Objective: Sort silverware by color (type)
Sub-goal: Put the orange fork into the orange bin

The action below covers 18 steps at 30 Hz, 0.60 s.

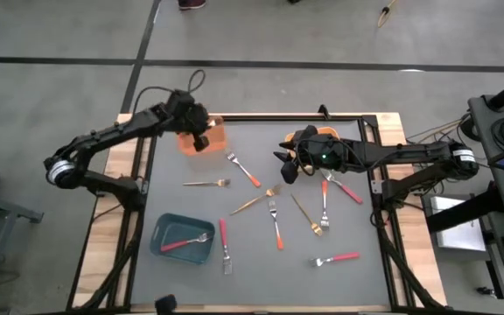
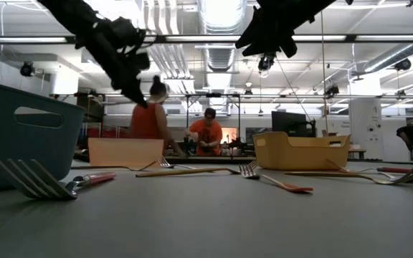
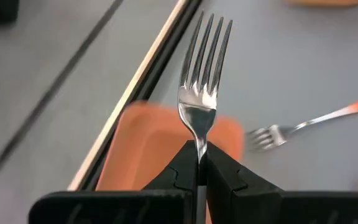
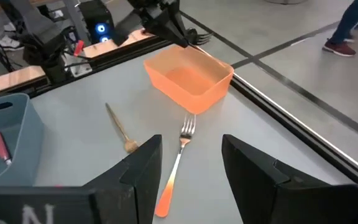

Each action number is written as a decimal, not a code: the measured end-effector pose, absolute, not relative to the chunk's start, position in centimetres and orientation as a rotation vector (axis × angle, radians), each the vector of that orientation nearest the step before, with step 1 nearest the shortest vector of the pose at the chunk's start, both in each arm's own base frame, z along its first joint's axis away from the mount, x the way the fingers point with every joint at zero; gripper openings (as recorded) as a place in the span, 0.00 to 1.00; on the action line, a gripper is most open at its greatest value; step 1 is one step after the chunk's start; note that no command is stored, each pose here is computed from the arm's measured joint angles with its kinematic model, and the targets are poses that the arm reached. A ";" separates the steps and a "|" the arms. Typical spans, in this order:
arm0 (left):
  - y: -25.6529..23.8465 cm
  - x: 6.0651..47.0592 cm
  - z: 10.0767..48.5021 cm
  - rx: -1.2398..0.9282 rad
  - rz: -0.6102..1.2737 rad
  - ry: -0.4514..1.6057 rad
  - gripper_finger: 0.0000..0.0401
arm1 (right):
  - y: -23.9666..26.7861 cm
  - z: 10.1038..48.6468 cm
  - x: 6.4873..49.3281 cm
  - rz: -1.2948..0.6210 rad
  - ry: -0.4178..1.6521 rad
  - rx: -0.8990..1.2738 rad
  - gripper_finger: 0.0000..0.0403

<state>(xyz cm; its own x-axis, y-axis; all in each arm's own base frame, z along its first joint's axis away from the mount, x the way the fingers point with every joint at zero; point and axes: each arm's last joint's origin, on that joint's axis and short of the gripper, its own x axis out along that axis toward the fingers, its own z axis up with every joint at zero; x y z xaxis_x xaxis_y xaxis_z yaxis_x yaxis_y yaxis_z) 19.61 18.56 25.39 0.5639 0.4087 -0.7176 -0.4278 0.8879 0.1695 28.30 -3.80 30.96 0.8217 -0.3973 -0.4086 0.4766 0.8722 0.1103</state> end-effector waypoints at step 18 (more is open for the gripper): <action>23.7 20.3 22.9 -0.134 0.450 1.122 0.00 | -6.2 30.7 27.7 -0.539 0.434 0.153 0.40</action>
<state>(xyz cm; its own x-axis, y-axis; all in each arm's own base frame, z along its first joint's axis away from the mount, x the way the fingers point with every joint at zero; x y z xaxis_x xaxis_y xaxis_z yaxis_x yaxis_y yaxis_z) 20.34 23.72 22.87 0.3550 0.2810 -0.8916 -0.4133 0.9027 0.1200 27.73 -6.16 30.66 0.7702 -0.4633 -0.4384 0.5269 0.8495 0.0279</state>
